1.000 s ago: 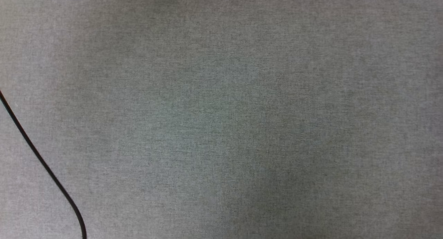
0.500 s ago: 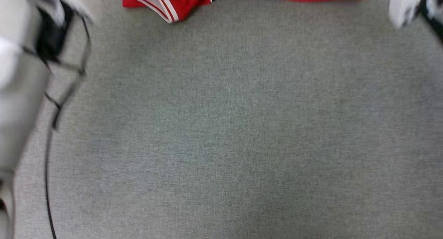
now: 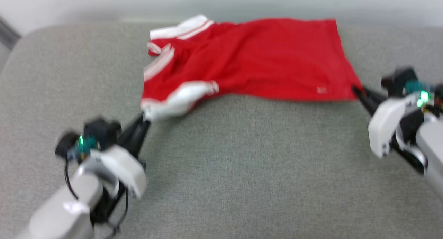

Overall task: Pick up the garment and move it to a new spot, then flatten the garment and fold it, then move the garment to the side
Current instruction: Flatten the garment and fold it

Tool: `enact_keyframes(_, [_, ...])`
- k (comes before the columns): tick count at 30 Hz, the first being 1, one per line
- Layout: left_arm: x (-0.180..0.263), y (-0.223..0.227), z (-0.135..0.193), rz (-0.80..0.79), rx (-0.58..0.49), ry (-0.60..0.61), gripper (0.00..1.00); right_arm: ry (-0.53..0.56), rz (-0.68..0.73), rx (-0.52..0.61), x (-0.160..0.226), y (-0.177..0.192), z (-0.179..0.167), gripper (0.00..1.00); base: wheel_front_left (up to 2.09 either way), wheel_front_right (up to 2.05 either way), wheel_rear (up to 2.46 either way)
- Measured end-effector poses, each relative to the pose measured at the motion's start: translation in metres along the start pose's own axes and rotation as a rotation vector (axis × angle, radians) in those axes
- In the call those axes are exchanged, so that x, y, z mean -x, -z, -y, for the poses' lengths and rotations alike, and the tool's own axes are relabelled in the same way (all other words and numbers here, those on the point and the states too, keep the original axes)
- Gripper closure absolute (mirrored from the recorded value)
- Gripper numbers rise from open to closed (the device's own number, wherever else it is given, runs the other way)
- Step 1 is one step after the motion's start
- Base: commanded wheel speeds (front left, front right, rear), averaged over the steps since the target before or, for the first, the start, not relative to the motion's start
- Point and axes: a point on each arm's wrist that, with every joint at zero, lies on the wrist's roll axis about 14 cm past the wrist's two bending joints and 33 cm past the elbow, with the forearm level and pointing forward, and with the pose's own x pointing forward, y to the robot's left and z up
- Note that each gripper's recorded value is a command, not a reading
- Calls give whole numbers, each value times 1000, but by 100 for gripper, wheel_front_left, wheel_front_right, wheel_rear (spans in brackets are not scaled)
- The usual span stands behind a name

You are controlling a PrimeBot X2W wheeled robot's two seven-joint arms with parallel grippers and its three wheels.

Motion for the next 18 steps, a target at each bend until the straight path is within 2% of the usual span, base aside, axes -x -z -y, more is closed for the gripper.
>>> enact_keyframes(6, [62,32,23,-91,67,-28,100,-7,-57,-7,47,32,-13,100,0,0,0])
enact_keyframes(13, [117,56,58,-166,165,-46,100,-7,-111,-59,94,66,-30,100,0,0,0])
enact_keyframes(18, [149,70,70,-214,194,-67,100,11,-141,-120,126,92,-39,100,0,0,0])
